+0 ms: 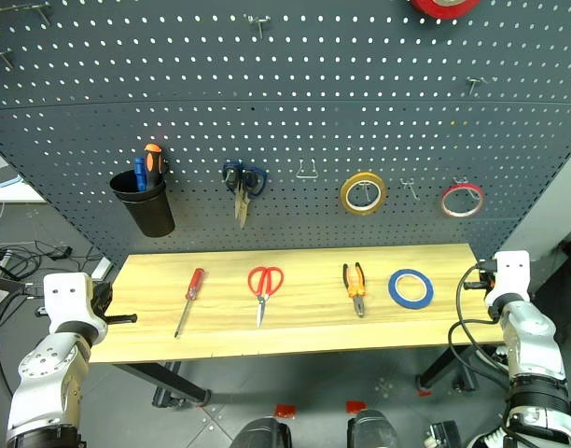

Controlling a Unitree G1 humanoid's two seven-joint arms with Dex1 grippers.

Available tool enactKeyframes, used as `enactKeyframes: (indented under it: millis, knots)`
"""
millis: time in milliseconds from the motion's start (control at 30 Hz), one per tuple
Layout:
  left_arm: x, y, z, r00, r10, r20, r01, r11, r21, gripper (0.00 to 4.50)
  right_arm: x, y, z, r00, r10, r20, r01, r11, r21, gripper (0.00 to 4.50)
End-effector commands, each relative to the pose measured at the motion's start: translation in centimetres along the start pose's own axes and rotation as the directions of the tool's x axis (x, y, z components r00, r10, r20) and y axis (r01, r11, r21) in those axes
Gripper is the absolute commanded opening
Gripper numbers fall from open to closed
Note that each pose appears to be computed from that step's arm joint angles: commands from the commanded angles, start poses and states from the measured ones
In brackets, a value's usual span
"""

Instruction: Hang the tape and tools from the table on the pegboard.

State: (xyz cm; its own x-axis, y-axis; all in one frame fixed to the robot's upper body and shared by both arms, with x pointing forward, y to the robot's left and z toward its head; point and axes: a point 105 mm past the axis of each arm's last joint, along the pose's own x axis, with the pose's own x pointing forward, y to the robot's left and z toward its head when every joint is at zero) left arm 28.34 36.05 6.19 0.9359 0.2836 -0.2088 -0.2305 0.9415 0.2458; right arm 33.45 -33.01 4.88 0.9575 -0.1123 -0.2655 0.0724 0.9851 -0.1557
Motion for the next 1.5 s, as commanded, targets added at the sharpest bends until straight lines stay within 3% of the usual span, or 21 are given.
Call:
enactKeyframes:
  millis: [33, 300, 667, 833, 1033, 1133, 1233, 1333, 1400, 1500]
  knots:
    - [-0.2, 0.5, 1.6, 0.998, 0.023, 0.050, -0.025, 0.999, 0.042, 0.00, 0.1, 0.0, 1.6, 0.998, 0.006, 0.058, -0.005, 1.000, -0.019, 0.03]
    - [-0.6, -0.1, 1.7, 0.999, -0.003, 0.042, 0.002, 0.999, 0.038, 0.00, 0.3, 0.4, 1.7, 0.998, 0.023, 0.059, -0.022, 0.999, -0.025, 0.03]
    - [-1.5, -5.5, 6.2, 0.944, -0.291, 0.156, 0.278, 0.955, 0.101, 0.00, 0.1, 2.9, 2.4, 0.988, 0.146, 0.058, -0.143, 0.988, -0.052, 0.03]
    - [-2.3, -7.4, 7.0, 0.901, -0.402, 0.160, 0.376, 0.910, 0.173, 0.00, -0.9, 5.4, 3.3, 0.963, 0.259, 0.070, -0.249, 0.961, -0.123, 0.03]
    - [-2.7, -9.0, 8.3, 0.828, -0.535, 0.165, 0.497, 0.838, 0.225, 0.00, -2.8, 9.5, 3.9, 0.893, 0.447, 0.046, -0.425, 0.873, -0.240, 0.03]
    - [-3.0, -10.6, 9.1, 0.748, -0.649, 0.138, 0.597, 0.749, 0.286, 0.00, -3.6, 11.5, 4.1, 0.842, 0.539, 0.009, -0.516, 0.810, -0.278, 0.59]
    - [-3.1, -11.9, 9.2, 0.686, -0.721, 0.101, 0.665, 0.677, 0.314, 0.00, -4.0, 12.5, 4.0, 0.821, 0.569, -0.039, -0.552, 0.776, -0.305, 1.52]
    - [-3.2, -13.1, 9.3, 0.627, -0.775, 0.079, 0.728, 0.618, 0.297, 0.59, -4.1, 13.2, 4.0, 0.811, 0.580, -0.082, -0.571, 0.752, -0.330, 2.52]
    - [-3.3, -13.6, 8.9, 0.601, -0.798, 0.053, 0.756, 0.589, 0.287, 1.23, -4.1, 13.5, 3.8, 0.811, 0.577, -0.103, -0.573, 0.744, -0.342, 3.19]
    - [-3.4, -14.6, 8.6, 0.563, -0.826, 0.027, 0.786, 0.546, 0.289, 2.10, -3.8, 13.6, 3.6, 0.818, 0.563, -0.119, -0.566, 0.751, -0.339, 3.20]
